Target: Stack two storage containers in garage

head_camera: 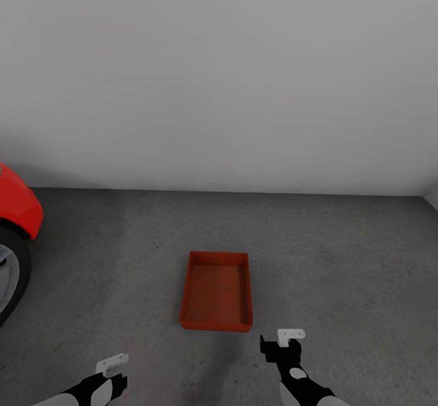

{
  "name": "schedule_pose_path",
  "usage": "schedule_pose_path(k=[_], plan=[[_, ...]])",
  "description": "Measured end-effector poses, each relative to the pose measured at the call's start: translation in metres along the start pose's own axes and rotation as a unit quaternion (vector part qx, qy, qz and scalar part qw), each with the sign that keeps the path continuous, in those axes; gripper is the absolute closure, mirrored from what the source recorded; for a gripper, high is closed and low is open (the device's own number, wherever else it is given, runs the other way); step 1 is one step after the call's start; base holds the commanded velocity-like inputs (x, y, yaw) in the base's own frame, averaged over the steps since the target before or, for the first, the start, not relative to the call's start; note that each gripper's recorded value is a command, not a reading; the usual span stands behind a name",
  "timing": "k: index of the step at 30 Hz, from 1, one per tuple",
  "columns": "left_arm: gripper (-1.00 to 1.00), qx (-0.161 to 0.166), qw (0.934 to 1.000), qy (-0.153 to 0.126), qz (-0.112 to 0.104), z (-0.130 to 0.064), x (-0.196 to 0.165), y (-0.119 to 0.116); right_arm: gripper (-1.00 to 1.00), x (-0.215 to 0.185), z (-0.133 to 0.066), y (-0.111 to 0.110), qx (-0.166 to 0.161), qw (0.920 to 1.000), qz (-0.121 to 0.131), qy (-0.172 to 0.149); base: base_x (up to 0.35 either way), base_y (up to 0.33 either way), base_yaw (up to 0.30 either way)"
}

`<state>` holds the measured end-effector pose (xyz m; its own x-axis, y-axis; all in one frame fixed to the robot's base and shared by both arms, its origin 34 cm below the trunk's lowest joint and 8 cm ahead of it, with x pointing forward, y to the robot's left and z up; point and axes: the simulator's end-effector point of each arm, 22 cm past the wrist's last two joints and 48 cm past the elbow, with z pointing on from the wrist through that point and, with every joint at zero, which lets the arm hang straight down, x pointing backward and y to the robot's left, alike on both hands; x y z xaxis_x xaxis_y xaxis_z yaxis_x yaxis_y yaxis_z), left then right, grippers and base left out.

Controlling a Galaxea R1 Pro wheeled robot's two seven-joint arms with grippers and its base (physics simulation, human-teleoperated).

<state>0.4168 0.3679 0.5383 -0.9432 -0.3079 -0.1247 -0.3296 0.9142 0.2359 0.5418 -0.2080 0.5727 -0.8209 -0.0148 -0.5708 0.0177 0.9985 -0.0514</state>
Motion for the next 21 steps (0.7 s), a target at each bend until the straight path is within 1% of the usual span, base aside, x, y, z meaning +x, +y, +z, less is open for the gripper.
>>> schedule_pose_path(k=[9, 10, 13, 16, 17, 19, 21], plan=[[-1.00, 0.001, 1.0000, 0.000, 0.000, 0.000, 0.001, -0.002, -1.00, 0.004, -0.001, 0.003, -0.003, 1.0000, -0.003, 0.005, 0.000, 0.000, 0.000], [-1.00, 0.001, 1.0000, 0.000, 0.000, 0.000, 0.001, -0.002, -1.00, 0.013, -0.002, -0.004, 0.000, 0.9999, -0.007, 0.014, 0.000, 0.000, 0.000], [-1.00, 0.001, 1.0000, 0.001, 0.000, 0.000, 0.001, -0.002, -1.00, 0.042, -0.004, -0.054, 0.022, 0.9983, -0.031, 0.045, 0.000, 0.000, 0.000], [-1.00, 0.001, 1.0000, 0.002, 0.001, 0.000, 0.003, -0.001, -1.00, 0.052, -0.007, -0.070, 0.030, 0.9973, -0.036, 0.058, 0.000, 0.000, 0.000], [-1.00, 0.001, 1.0000, 0.003, 0.002, 0.000, 0.004, -0.001, -1.00, 0.055, -0.007, -0.073, 0.031, 0.9970, -0.036, 0.061, 0.000, 0.000, 0.000], [-1.00, 0.000, 1.0000, 0.009, 0.004, 0.001, 0.014, 0.000, -1.00, 0.067, -0.010, -0.079, 0.033, 0.9959, -0.038, 0.075, 0.000, 0.000, 0.000], [-1.00, -0.003, 0.9998, 0.020, 0.009, 0.002, 0.032, 0.004, -1.00, 0.082, -0.016, -0.085, 0.036, 0.9944, -0.039, 0.092, 0.000, 0.000, 0.000]])
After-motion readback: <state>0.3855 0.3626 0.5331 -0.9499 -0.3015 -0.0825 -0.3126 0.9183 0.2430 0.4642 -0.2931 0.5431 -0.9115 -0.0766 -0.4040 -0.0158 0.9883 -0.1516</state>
